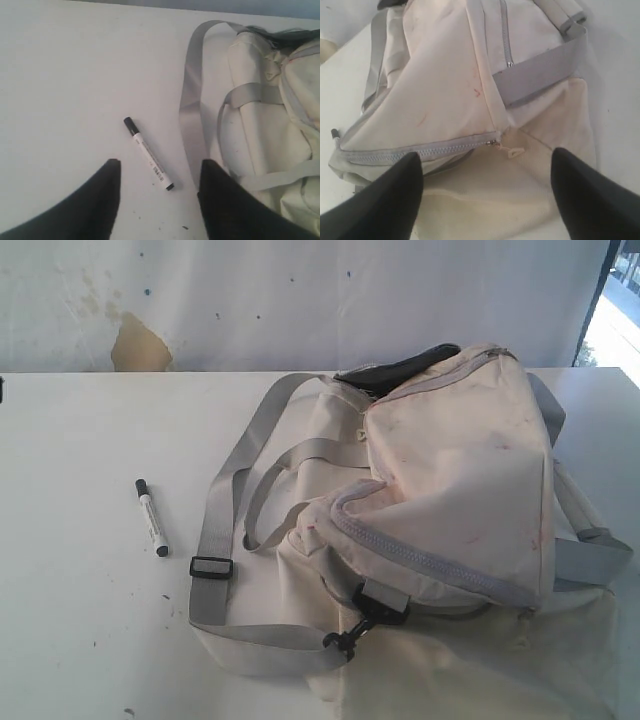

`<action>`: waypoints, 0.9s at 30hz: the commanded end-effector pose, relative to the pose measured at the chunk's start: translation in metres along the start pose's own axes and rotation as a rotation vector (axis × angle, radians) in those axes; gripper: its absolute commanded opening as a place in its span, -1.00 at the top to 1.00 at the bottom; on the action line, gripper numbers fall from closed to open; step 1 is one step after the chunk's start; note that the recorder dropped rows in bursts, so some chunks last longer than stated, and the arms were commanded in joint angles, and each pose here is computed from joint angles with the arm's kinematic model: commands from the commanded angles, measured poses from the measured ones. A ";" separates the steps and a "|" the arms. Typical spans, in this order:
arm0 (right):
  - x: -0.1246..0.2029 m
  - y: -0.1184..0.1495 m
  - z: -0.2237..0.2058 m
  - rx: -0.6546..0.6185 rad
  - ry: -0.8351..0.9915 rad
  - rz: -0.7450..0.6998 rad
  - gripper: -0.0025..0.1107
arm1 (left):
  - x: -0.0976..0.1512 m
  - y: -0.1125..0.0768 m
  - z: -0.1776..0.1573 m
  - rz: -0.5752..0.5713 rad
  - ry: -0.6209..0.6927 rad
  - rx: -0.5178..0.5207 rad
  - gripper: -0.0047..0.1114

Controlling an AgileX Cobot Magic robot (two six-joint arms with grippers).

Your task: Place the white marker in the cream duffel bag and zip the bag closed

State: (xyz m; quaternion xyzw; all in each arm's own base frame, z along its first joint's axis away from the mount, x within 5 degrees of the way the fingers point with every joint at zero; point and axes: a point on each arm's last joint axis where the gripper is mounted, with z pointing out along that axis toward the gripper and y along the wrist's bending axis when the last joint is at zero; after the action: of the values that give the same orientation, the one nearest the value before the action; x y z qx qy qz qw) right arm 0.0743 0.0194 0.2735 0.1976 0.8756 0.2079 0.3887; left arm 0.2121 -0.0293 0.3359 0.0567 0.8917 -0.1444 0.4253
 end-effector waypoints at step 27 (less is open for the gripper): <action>-0.013 0.004 0.069 0.068 0.282 0.087 -0.20 | -0.070 -0.059 0.193 0.064 0.343 0.531 -0.47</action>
State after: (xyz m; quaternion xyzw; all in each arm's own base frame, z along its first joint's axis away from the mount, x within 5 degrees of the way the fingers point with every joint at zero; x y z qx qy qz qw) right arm 0.1305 0.0308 0.2407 0.2201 0.9193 0.2212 0.2397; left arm 0.3735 -0.1368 0.2905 0.2103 0.8787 -0.3417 0.2587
